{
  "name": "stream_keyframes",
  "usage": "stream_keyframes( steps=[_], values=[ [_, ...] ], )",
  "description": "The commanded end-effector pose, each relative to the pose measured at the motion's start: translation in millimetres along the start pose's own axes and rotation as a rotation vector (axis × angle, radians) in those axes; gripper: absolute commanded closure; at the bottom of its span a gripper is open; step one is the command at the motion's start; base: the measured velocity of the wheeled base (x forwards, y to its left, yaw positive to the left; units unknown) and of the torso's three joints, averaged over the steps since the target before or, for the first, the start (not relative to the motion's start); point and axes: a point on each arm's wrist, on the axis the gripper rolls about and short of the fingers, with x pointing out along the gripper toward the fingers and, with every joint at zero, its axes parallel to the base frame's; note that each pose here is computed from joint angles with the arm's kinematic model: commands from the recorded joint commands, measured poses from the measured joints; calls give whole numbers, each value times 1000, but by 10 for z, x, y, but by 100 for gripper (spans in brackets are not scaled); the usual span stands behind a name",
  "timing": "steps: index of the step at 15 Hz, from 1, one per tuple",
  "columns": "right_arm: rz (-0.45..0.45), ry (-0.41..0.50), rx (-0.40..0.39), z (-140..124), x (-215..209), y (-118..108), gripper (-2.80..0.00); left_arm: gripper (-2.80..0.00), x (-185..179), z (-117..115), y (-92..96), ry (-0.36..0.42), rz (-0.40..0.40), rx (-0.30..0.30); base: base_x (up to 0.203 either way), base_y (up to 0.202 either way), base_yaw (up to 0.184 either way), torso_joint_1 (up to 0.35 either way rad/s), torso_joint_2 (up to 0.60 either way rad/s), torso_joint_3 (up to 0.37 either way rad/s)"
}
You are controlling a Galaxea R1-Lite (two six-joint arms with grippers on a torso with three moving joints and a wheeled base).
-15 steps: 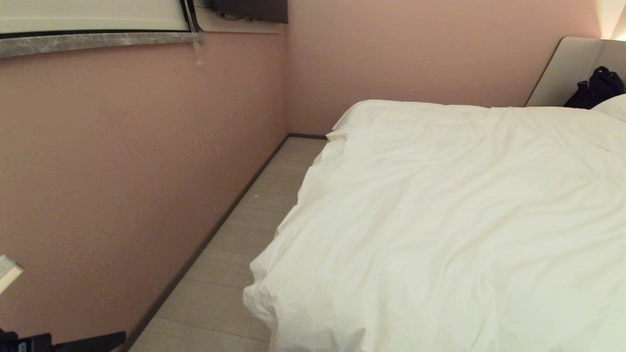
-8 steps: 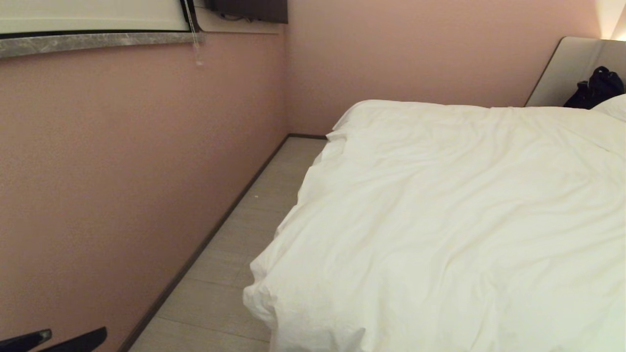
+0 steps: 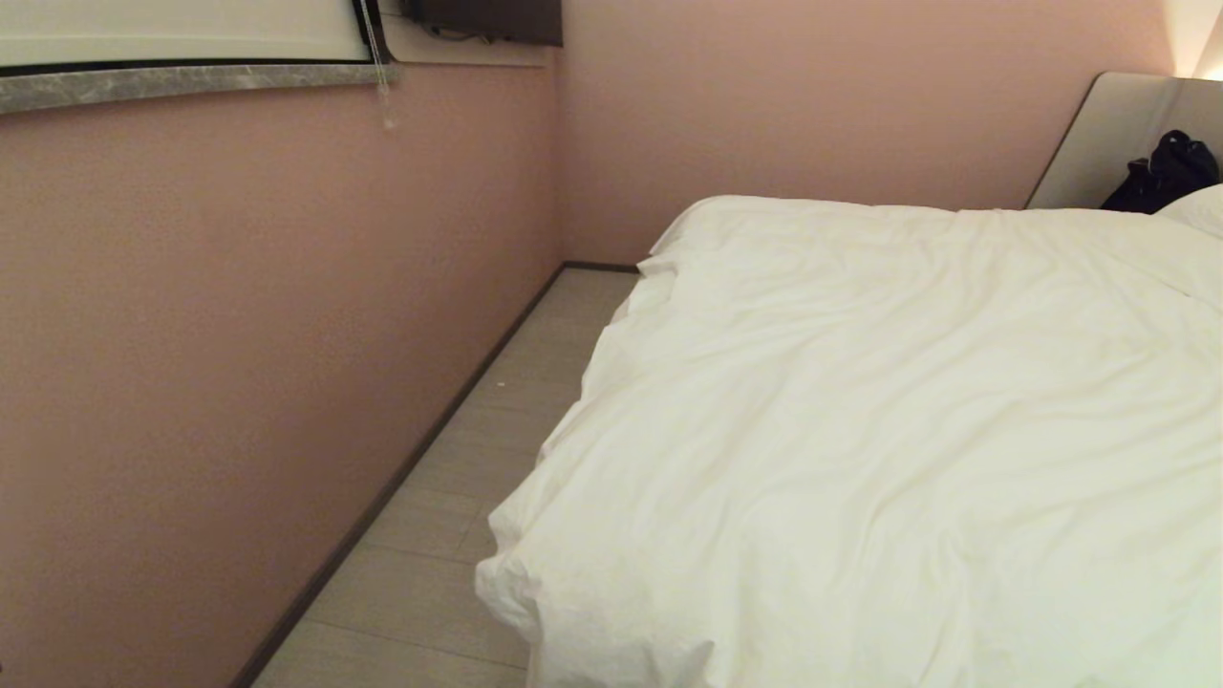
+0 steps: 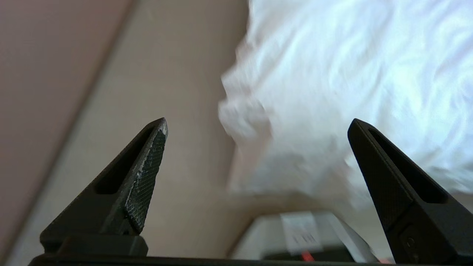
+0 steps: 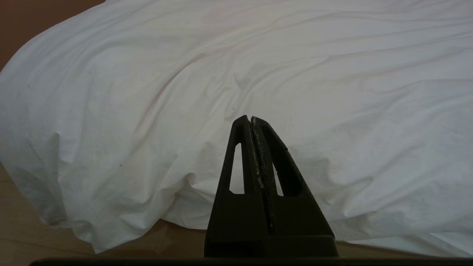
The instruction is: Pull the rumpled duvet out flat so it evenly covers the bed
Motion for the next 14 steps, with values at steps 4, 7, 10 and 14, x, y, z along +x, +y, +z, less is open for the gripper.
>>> stream_keyframes(
  steps=[4,7,10,14],
  values=[
    [0,2,0,0,1,0,0,-280,-149,-129,8,-148,21,120,0,0,0,0,0,0],
    [0,2,0,0,1,0,0,-280,-102,-183,64,-181,-32,159,0,0,0,0,0,0],
    [0,1,0,0,1,0,0,-280,-25,-378,106,-268,-19,216,0,0,0,0,0,0],
    [0,2,0,0,1,0,0,-280,-124,-659,116,-402,-27,246,0,0,0,0,0,0]
  ],
)
